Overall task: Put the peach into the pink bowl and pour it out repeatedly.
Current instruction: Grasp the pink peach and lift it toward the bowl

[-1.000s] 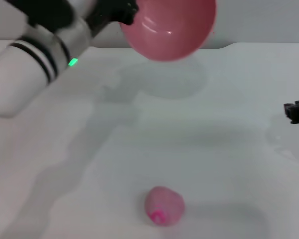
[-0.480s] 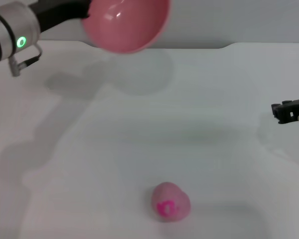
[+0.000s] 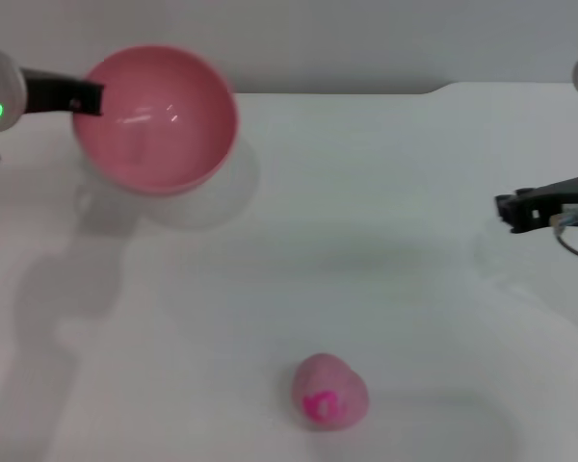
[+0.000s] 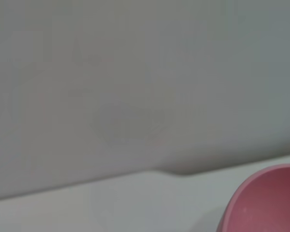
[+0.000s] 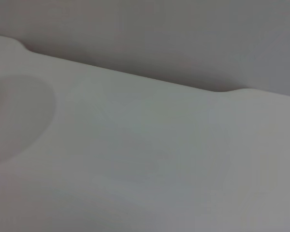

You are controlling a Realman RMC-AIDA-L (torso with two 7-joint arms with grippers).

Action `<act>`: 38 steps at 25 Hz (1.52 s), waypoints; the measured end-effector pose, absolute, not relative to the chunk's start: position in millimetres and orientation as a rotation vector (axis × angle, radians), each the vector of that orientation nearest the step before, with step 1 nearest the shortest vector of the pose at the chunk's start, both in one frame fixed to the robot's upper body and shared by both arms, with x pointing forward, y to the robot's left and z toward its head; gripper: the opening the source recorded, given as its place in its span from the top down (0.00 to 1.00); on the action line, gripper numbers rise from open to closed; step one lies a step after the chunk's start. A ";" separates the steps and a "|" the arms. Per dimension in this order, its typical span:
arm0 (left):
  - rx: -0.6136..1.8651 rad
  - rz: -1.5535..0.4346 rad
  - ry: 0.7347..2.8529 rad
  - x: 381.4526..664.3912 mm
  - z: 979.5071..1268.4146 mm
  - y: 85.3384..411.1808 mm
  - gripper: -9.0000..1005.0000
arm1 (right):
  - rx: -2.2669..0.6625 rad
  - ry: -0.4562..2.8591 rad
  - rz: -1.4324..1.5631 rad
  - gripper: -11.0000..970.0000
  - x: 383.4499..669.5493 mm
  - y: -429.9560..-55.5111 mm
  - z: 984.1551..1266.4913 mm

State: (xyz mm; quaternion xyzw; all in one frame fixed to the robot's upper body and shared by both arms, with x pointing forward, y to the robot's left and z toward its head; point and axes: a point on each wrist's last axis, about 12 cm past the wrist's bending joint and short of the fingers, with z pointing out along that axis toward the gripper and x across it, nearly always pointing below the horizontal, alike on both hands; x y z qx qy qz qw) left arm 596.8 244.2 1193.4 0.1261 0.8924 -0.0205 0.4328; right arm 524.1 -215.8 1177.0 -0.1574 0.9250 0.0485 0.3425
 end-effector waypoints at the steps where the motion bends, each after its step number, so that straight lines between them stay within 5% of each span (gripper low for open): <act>1: 0.316 -0.022 2.246 594.0 1195.8 245.5 0.95 | -0.415 2.407 0.154 0.78 523.8 -213.4 1177.7; 9: 0.344 0.014 2.281 583.7 1207.6 243.9 0.95 | -0.556 2.387 0.299 0.78 519.9 -175.4 1183.6; 14: 0.365 0.011 2.290 583.7 1206.0 238.8 0.95 | -0.717 2.382 0.385 0.57 512.8 -133.8 1180.4; 25: 0.362 0.015 2.311 587.8 1199.7 239.2 0.95 | -0.771 2.441 0.463 0.37 494.8 -109.3 1164.5; 38: 0.367 0.015 2.306 593.4 1197.7 237.1 0.95 | -0.801 2.539 0.506 0.38 486.9 -105.0 1141.4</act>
